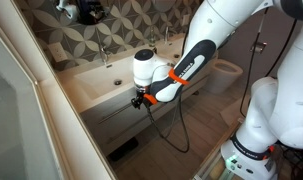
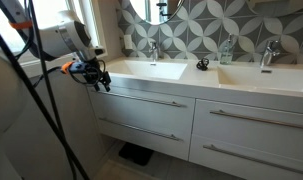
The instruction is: Close the open drawer
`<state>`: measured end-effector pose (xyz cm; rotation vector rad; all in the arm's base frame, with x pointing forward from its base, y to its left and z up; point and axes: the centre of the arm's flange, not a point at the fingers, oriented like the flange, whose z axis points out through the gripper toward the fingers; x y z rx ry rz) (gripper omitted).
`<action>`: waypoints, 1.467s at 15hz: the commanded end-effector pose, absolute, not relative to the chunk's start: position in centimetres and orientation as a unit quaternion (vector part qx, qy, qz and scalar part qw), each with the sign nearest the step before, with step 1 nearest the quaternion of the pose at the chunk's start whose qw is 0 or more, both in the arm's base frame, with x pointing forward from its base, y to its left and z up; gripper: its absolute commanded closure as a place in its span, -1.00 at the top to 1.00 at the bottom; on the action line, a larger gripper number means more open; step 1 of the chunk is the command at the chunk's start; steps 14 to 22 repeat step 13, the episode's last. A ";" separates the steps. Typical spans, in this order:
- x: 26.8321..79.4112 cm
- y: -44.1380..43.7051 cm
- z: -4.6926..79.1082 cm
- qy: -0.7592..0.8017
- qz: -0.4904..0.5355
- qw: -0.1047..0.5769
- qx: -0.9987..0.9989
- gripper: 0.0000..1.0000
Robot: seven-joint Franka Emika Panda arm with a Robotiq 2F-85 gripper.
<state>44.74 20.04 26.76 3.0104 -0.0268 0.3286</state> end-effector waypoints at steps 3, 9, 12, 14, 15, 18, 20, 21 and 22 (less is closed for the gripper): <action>40.2 17.0 33.9 -0.021 0.083 0.002 0.996 1.00; 40.8 16.2 34.7 -0.014 0.076 -0.022 0.997 1.00; 40.5 16.2 34.6 -0.012 0.074 -0.022 0.997 1.00; 40.4 16.2 34.5 -0.012 0.073 -0.022 0.997 1.00; 40.4 16.2 34.5 -0.012 0.073 -0.022 0.997 1.00; 40.4 16.2 34.5 -0.012 0.073 -0.022 0.997 1.00; 40.4 16.2 34.5 -0.012 0.073 -0.022 0.997 1.00; 40.4 16.2 34.5 -0.012 0.073 -0.022 0.997 1.00; 40.4 16.2 34.5 -0.012 0.073 -0.022 0.997 1.00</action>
